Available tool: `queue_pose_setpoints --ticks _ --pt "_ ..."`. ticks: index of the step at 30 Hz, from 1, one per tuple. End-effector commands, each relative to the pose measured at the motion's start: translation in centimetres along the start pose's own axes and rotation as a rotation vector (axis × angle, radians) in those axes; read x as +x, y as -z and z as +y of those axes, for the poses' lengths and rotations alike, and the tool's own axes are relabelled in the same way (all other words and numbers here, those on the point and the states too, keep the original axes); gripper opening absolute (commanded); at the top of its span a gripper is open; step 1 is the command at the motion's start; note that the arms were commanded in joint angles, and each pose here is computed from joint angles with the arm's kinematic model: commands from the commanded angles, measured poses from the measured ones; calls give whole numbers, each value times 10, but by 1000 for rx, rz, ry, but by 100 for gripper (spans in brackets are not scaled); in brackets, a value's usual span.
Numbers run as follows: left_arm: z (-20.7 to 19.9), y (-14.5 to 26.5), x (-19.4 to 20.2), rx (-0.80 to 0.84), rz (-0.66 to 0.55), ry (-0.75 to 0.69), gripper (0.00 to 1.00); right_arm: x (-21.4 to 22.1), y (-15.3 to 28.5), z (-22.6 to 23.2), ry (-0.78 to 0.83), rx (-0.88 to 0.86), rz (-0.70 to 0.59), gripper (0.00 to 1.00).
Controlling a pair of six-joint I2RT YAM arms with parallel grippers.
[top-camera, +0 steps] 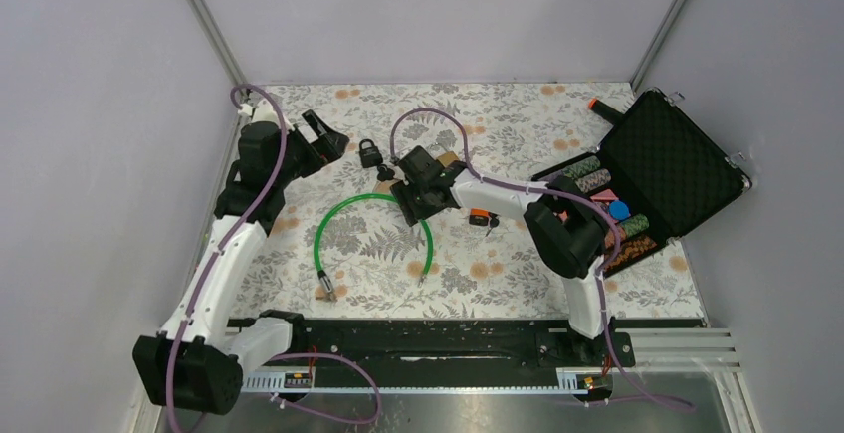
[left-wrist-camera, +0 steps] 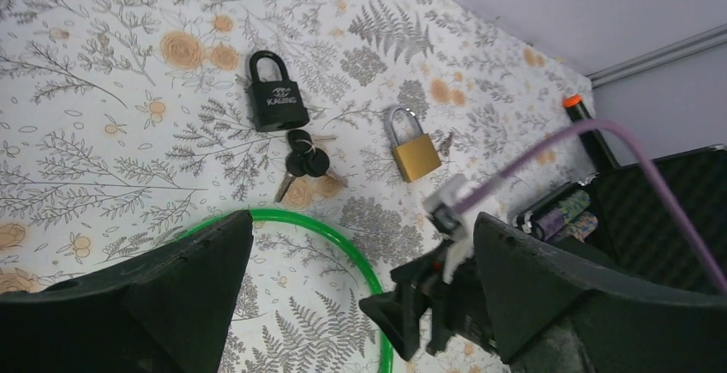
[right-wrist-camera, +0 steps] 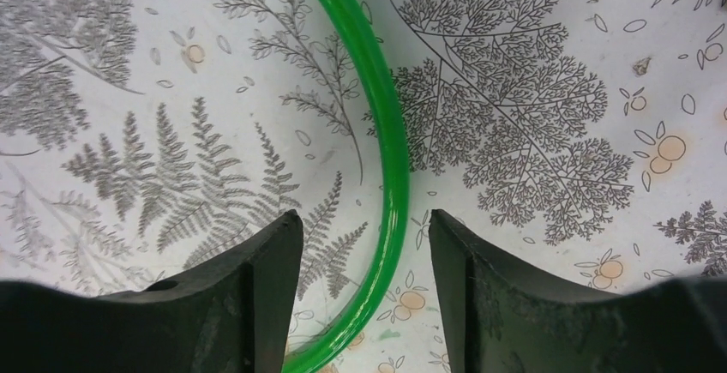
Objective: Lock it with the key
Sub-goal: Pick up the lock from the center of the board.
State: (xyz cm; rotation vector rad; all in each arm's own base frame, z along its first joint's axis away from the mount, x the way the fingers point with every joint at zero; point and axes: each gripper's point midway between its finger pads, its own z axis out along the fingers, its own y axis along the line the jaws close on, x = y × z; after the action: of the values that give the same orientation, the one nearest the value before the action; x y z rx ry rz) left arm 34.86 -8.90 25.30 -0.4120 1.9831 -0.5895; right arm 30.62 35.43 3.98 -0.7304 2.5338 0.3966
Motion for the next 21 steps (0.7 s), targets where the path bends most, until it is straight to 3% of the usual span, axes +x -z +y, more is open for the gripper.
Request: queue_pose_setpoints --ticks 1,7,12,17,21 --pt "-10 24 -14 27 -54 -40 99 0 -6 -13 70 96 47 61" --pt "-15 38 -18 45 -71 -55 99 8 -19 -20 92 161 101 56" --pt "-18 40 -18 62 -68 -57 99 14 -22 -23 91 180 137 38" --pt "-21 41 -15 81 -59 -57 99 14 -20 -24 112 178 146 0" --pt "-21 41 -12 87 -50 -60 99 -3 -3 -27 147 202 89 0"
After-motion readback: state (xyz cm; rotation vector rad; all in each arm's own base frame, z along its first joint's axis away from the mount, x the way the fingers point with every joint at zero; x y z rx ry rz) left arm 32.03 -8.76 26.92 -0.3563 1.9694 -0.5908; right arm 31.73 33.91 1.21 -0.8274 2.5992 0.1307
